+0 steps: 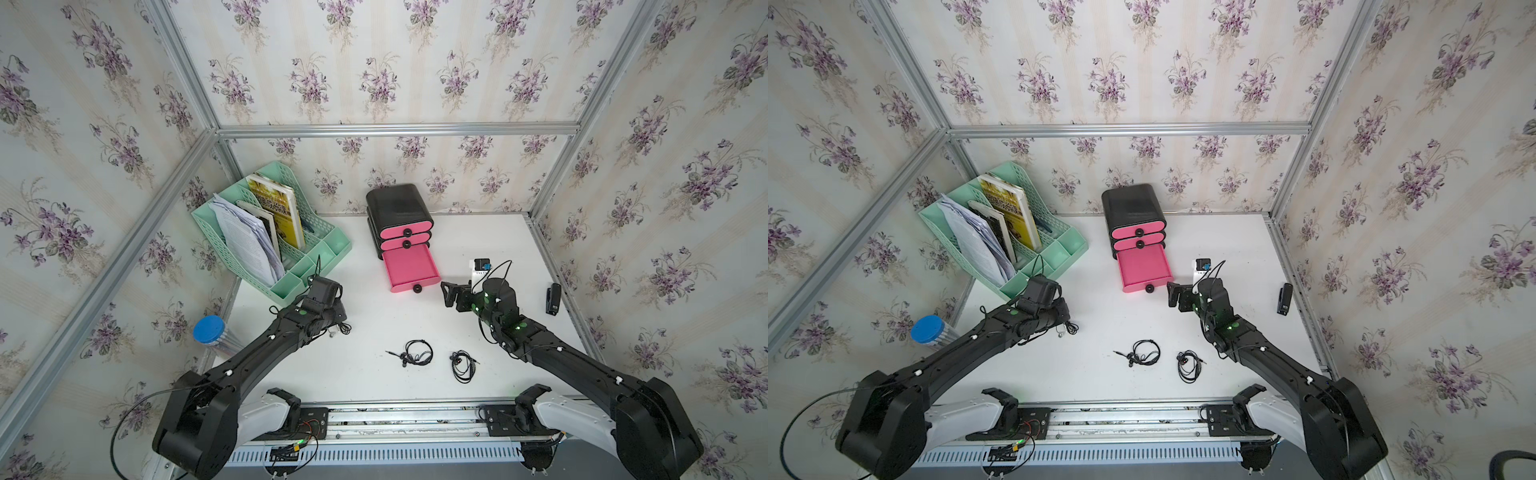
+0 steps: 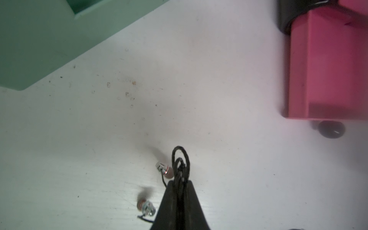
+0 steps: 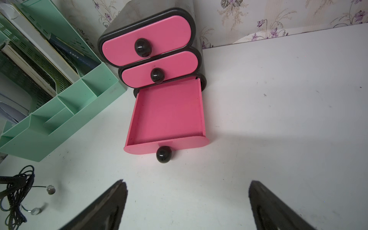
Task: Place the wired earphones into the drawer by color
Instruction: Pick up the wired earphones from the center of the board, then place the wired earphones in the drawer.
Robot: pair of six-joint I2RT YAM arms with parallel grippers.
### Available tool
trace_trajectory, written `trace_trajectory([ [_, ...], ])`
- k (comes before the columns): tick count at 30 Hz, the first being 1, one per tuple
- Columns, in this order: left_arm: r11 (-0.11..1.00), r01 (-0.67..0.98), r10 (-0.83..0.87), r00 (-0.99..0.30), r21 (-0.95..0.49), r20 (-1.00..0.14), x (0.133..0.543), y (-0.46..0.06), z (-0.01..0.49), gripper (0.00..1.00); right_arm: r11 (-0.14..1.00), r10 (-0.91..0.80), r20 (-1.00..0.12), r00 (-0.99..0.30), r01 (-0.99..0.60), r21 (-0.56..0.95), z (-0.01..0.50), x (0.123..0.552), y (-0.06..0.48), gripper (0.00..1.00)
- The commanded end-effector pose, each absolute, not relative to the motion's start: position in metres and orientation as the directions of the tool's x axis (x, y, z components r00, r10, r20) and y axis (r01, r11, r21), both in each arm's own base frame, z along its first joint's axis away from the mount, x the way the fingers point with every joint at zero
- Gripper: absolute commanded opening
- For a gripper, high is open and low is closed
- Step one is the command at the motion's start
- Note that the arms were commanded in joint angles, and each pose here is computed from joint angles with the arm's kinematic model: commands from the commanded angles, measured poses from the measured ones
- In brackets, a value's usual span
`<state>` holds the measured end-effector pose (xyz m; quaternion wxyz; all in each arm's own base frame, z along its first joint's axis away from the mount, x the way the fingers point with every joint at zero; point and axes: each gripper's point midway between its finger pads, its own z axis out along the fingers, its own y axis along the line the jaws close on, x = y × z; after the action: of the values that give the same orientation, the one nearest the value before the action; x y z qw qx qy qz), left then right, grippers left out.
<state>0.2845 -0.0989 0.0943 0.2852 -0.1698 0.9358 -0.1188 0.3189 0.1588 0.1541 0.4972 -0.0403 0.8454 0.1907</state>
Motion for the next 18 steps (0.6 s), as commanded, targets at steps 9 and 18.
trace_trajectory([
  [9, 0.877, -0.038, -0.367, -0.696, -0.479, -0.617, 0.308, -0.141, 0.183, 0.02, 0.934, 0.157, -0.880, -0.449, -0.223, 0.280, 0.165, 0.320, 0.149, 1.00],
  [18, 0.857, 0.008, -0.408, -0.599, -0.515, -0.689, 0.348, -0.177, 0.218, 0.03, 0.941, 0.182, -0.893, -0.413, -0.189, 0.279, 0.171, 0.318, 0.138, 1.00],
])
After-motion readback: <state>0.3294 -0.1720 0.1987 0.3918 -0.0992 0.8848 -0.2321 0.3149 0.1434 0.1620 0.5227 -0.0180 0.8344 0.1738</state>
